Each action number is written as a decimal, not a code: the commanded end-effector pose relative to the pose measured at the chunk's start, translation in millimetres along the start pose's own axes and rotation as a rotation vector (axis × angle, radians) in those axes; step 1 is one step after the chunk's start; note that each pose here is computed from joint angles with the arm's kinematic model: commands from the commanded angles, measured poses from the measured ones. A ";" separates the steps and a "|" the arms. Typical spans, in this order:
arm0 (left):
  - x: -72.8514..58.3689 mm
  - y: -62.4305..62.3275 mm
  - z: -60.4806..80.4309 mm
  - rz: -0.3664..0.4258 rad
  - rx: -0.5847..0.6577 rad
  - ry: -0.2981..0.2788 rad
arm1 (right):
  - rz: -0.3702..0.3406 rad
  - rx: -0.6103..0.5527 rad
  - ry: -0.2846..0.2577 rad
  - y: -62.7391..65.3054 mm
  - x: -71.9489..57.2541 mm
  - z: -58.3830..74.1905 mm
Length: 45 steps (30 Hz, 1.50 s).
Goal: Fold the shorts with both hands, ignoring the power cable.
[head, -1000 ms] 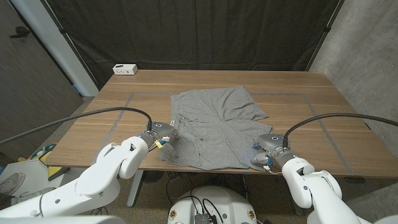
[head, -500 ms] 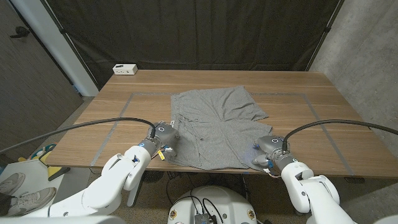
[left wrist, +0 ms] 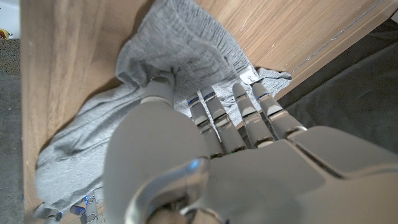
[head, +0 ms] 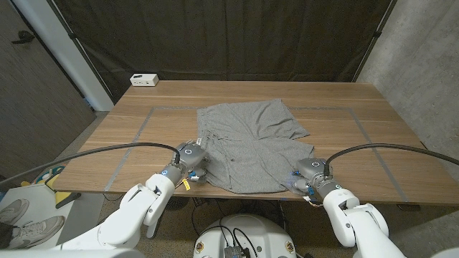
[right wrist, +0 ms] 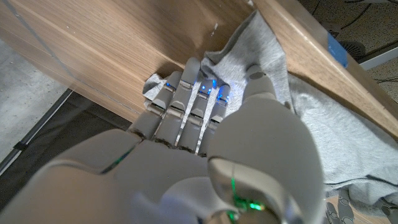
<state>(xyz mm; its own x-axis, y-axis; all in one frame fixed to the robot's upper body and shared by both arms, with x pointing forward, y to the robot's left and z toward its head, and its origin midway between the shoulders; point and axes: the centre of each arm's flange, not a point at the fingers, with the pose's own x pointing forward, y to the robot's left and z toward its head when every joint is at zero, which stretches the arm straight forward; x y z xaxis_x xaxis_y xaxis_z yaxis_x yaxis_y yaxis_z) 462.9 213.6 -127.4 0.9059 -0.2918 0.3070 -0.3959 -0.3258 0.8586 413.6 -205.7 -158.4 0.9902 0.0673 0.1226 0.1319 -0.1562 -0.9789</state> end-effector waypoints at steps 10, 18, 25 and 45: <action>-0.9 -9.4 -4.1 0.104 0.014 0.050 | -0.044 0.046 -0.009 7.7 2.9 -4.2; -4.4 1.4 -8.7 0.141 0.001 0.075 | -0.116 0.055 -0.008 -1.5 -2.8 -5.0; -13.5 21.8 -10.3 0.183 -0.031 0.094 | -0.207 0.104 -0.008 -13.8 -12.5 -8.0; -49.5 68.1 -21.3 0.331 -0.104 0.138 | -0.422 0.132 -0.038 -40.6 -31.7 -9.1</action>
<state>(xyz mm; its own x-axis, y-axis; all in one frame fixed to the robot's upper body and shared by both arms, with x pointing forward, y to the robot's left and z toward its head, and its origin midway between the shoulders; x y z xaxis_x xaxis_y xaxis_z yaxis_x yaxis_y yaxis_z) 418.8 221.0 -91.2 0.7922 -0.2465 0.5582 -0.6060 -0.2100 0.7673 389.3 -211.9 -133.9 0.9012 0.1172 0.4173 0.4213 -0.0110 -0.9069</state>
